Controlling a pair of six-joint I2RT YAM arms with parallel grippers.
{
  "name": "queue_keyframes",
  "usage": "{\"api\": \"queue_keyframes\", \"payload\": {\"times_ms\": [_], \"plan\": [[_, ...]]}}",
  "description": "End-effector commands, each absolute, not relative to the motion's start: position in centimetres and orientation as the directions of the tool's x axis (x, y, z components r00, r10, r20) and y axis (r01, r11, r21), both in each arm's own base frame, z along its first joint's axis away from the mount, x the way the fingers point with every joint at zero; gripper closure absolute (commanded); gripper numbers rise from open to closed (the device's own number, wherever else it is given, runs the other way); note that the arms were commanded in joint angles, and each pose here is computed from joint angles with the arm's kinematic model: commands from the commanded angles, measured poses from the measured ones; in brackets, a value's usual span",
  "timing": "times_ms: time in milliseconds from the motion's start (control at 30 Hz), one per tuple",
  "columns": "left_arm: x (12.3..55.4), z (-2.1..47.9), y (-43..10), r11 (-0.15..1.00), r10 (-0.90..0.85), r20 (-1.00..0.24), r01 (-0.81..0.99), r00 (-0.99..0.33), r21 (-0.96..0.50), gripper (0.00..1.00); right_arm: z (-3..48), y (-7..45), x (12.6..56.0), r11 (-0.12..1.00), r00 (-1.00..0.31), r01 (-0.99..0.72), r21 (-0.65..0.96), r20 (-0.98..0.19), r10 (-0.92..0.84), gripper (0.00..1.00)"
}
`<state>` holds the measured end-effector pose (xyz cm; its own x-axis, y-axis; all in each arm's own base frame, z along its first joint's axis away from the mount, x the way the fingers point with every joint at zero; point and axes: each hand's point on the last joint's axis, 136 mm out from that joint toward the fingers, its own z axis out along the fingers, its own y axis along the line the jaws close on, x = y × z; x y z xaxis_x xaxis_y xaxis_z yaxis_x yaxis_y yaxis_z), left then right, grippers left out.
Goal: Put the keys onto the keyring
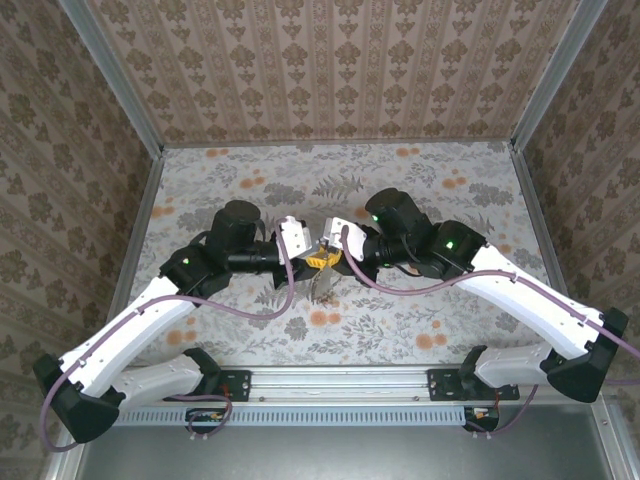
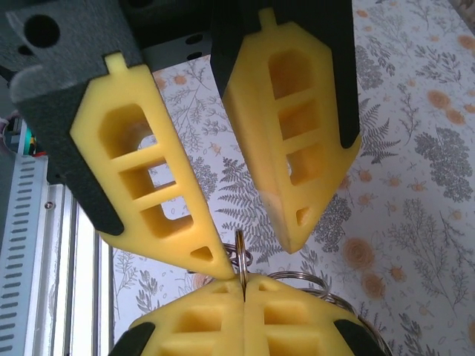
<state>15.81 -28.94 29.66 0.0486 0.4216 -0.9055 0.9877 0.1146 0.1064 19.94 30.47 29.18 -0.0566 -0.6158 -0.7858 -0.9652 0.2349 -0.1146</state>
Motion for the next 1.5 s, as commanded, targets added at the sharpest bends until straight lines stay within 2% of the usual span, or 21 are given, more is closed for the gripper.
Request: {"api": "queue_keyframes", "payload": {"times_ms": [0, 100, 200, 300, 433, 533, 633, 767, 1000, 1367, 1467], "plan": [[15.8, 29.4, -28.7, 0.111, 0.454, -0.889, 0.986, 0.061, 0.124, 0.76, 32.4, 31.2, 19.3, 0.210, 0.040, -0.961, -0.178, -0.845, -0.533, 1.00], [15.6, 29.3, -28.8, 0.100, 0.453, -0.889, 0.987, 0.069, 0.127, 0.83, 32.3, 31.4, 19.1, 0.200, 0.048, -0.963, -0.182, -0.844, -0.534, 1.00], [15.3, 29.5, -28.9, 0.085, 0.444, -0.892, 0.988, 0.080, 0.131, 1.00, 32.3, 31.5, 19.1, 0.197, 0.055, -0.963, -0.185, -0.847, -0.529, 1.00], [14.9, 30.0, -28.9, 0.075, 0.425, -0.900, 0.987, 0.096, 0.141, 1.00, 32.7, 31.4, 18.8, 0.198, 0.068, -0.961, -0.192, -0.860, -0.506, 0.97], [13.9, 31.9, -28.2, 0.065, 0.330, -0.931, 0.981, 0.153, 0.184, 1.00, 33.6, 30.9, 18.6, 0.229, 0.086, -0.952, -0.205, -0.893, -0.442, 0.61], [12.3, 34.0, -27.4, 0.015, 0.188, -0.965, 0.981, 0.185, 0.191, 1.00, 34.3, 30.0, 18.0, 0.247, 0.106, -0.947, -0.204, -0.927, -0.360, 0.48], [11.2, 36.9, -26.3, -0.022, 0.038, -0.974, 0.974, 0.224, 0.223, 1.00, 35.3, 29.1, 17.5, 0.264, 0.122, -0.945, -0.194, -0.956, -0.268, 0.47], [10.4, 38.7, -25.9, -0.062, -0.046, -0.973, 0.971, 0.226, 0.229, 1.00, 36.6, 28.8, 16.4, 0.221, 0.139, -0.959, -0.176, -0.975, -0.171, 0.50], [10.2, 39.6, -26.3, -0.102, -0.096, -0.973, 0.970, 0.210, 0.219, 1.00, 37.2, 29.6, 17.1, 0.208, 0.168, -0.959, -0.192, -0.977, -0.128, 0.69], [11.0, 39.4, -27.0, -0.107, -0.113, -0.976, 0.974, 0.187, 0.199, 1.00, 38.3, 30.6, 15.0, 0.071, 0.213, -0.974, -0.213, -0.977, -0.009, 0.71], [11.0, 39.4, -27.1, -0.112, -0.114, -0.976, 0.974, 0.184, 0.197, 1.00, 38.3, 30.8, 15.1, 0.067, 0.212, -0.975, -0.212, -0.977, -0.001, 0.72]]}}
